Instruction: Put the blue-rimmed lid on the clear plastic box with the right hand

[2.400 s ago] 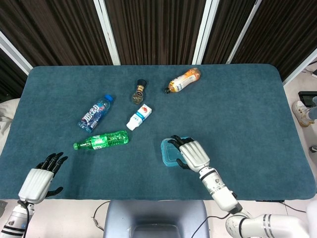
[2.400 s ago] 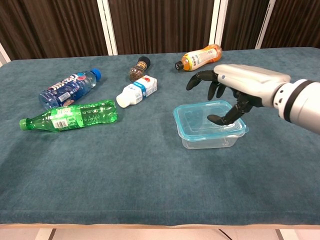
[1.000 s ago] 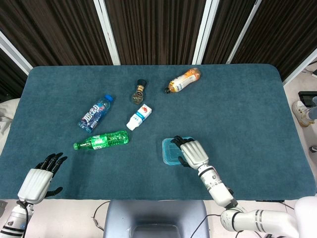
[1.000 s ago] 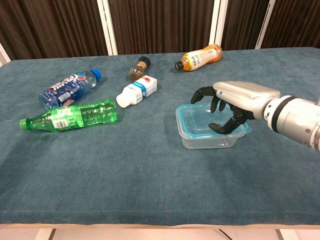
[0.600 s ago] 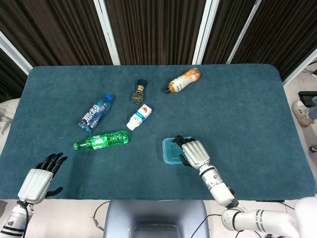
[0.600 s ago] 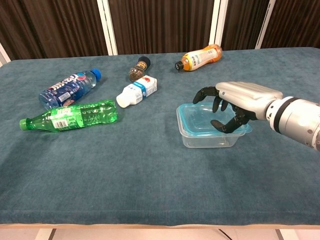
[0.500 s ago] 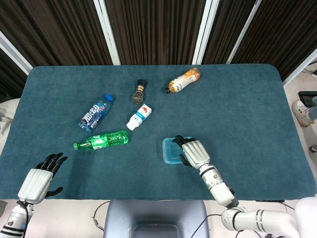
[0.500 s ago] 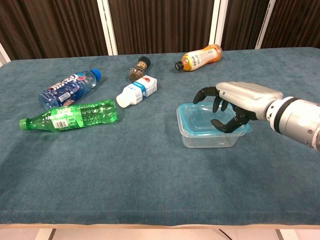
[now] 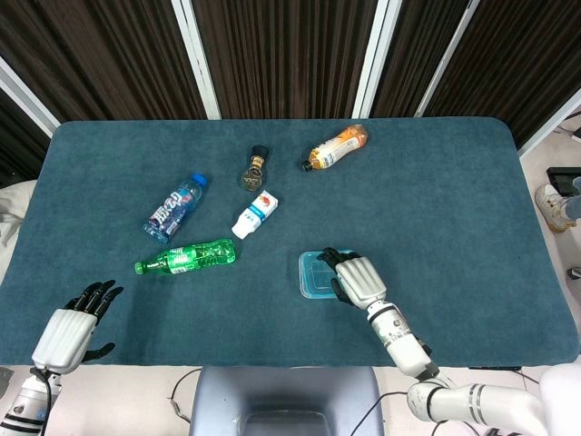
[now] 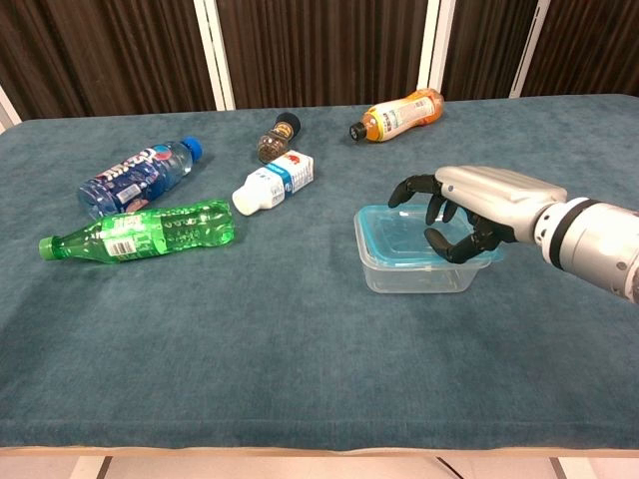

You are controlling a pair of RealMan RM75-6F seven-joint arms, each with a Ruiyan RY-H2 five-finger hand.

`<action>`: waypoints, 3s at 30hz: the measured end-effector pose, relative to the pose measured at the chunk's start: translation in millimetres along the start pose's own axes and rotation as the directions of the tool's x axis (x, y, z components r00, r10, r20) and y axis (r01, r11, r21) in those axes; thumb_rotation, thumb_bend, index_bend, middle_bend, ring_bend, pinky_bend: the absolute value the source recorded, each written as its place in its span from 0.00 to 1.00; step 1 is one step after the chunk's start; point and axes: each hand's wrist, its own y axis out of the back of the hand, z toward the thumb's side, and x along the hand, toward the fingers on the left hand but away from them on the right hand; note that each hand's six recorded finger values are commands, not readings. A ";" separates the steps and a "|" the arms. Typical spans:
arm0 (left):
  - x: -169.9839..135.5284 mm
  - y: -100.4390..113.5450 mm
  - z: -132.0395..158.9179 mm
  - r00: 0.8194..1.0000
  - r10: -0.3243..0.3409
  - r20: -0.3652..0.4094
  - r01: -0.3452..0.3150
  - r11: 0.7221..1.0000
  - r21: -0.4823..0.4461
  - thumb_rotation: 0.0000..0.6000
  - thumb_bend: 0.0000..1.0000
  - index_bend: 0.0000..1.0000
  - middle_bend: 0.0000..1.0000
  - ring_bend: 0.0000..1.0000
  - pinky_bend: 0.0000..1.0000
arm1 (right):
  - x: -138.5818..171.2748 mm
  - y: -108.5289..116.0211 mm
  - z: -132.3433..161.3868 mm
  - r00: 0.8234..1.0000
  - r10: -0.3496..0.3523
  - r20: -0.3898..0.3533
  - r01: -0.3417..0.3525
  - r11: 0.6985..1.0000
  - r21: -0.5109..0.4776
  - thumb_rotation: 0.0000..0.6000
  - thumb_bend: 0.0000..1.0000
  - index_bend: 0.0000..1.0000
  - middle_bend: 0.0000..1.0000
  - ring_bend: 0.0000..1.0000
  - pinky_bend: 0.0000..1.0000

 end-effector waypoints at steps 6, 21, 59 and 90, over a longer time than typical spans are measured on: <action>0.0 0.1 -0.2 1.000 0.000 -0.001 0.000 1.000 -0.001 1.00 0.43 0.16 0.11 0.12 0.40 | 0.4 -2.9 -0.9 1.000 0.008 -0.005 -0.008 1.000 -0.015 1.00 0.51 0.34 0.28 0.36 0.41; 0.0 0.1 -0.2 1.000 -0.001 -0.001 0.001 1.000 0.000 1.00 0.43 0.16 0.11 0.12 0.40 | 6.5 1.3 1.1 0.999 -0.017 -0.033 0.016 1.000 -0.025 1.00 0.51 0.34 0.28 0.35 0.41; -0.7 0.4 0.1 1.000 -0.003 0.007 0.003 1.000 -0.007 1.00 0.43 0.16 0.12 0.13 0.40 | -16.6 12.0 66.1 0.992 -0.089 -0.087 0.092 0.995 0.031 1.00 0.47 0.32 0.28 0.34 0.39; -1.7 0.4 1.3 1.000 -0.002 0.014 0.002 1.000 -0.005 1.00 0.43 0.16 0.12 0.13 0.40 | -13.6 1.0 64.2 0.994 -0.084 -0.067 0.090 0.992 0.088 1.00 0.39 0.31 0.28 0.33 0.39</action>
